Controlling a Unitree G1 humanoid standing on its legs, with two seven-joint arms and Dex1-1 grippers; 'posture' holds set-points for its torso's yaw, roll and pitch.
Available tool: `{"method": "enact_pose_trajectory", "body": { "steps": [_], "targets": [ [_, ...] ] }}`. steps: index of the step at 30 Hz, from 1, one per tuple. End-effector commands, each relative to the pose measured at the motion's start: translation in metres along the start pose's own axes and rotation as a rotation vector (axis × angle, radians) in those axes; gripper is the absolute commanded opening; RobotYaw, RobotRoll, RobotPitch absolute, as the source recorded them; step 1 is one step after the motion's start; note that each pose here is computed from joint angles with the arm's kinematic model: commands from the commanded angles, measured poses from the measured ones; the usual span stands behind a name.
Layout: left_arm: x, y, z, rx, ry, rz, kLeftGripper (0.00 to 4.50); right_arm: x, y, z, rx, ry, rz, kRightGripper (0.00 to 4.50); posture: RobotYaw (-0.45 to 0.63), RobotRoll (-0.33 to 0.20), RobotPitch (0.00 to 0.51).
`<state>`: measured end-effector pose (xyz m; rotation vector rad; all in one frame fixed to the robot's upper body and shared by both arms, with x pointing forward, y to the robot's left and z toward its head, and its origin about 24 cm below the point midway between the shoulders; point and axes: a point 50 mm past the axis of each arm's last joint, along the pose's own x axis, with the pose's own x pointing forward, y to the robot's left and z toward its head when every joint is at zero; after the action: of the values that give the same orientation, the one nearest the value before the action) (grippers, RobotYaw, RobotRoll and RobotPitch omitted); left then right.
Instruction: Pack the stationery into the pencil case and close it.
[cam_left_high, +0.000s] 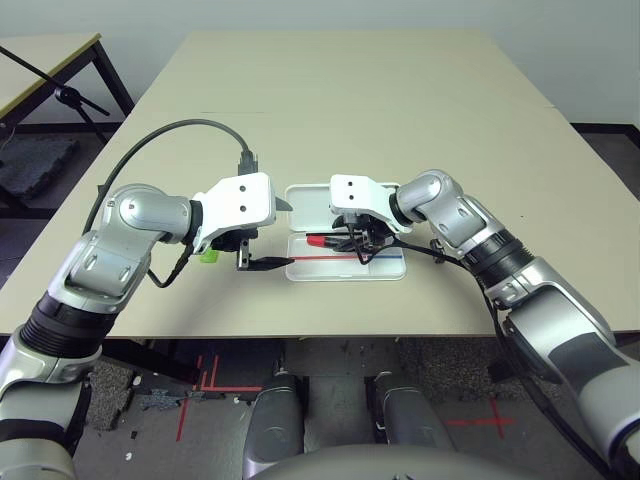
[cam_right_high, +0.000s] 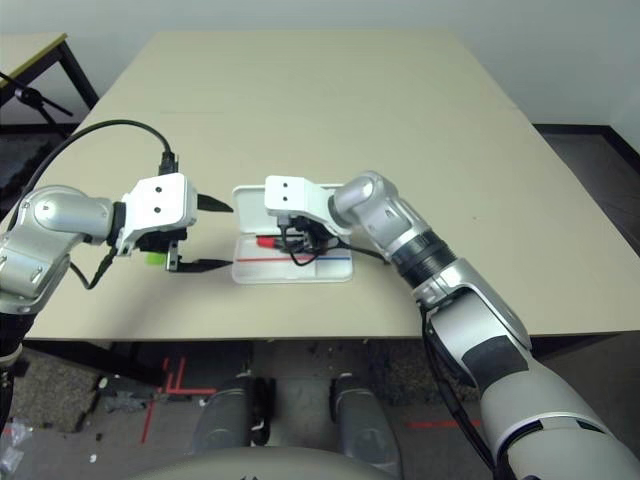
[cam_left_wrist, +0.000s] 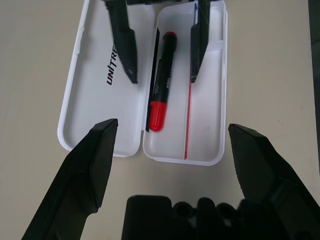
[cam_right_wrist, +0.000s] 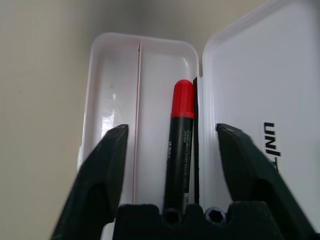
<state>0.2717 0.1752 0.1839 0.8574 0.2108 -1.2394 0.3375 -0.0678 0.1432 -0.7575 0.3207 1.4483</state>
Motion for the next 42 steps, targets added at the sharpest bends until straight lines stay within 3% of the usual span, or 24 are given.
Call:
{"method": "enact_pose_trajectory", "body": {
  "steps": [1,9,14,21,28,31,34,42],
  "targets": [
    [0.001,-0.002,-0.003,-0.014,0.01,-0.006,4.5,-0.029,0.0,0.003,0.019,-0.079,0.017,4.48,0.02,0.0,0.06],
    [-0.001,-0.006,-0.009,-0.051,0.038,0.007,4.5,-0.108,0.012,-0.008,0.123,-0.204,0.036,4.48,0.02,0.0,0.069],
    [0.0,-0.007,-0.011,-0.068,0.041,0.012,4.5,-0.13,0.021,-0.016,0.179,-0.245,0.008,4.48,0.0,0.0,0.072],
    [-0.001,-0.003,-0.013,-0.074,0.055,0.037,4.5,-0.126,0.029,-0.018,0.202,-0.271,-0.002,4.48,0.0,0.0,0.073],
    [-0.014,0.011,-0.035,-0.141,0.247,0.227,4.5,-0.118,0.026,-0.017,0.205,-0.292,-0.014,4.48,0.0,0.0,0.073],
    [-0.022,0.016,-0.046,-0.234,0.337,0.338,4.5,-0.113,0.026,-0.016,0.204,-0.304,-0.01,4.48,0.01,0.0,0.073],
    [-0.024,0.017,-0.049,-0.359,0.351,0.404,4.5,-0.11,0.025,-0.015,0.2,-0.312,-0.008,4.48,0.01,0.0,0.073],
    [-0.045,0.037,-0.081,-0.821,0.439,0.74,4.5,-0.106,0.023,-0.015,0.177,-0.317,-0.013,4.48,0.02,0.0,0.072]
  ]
}}
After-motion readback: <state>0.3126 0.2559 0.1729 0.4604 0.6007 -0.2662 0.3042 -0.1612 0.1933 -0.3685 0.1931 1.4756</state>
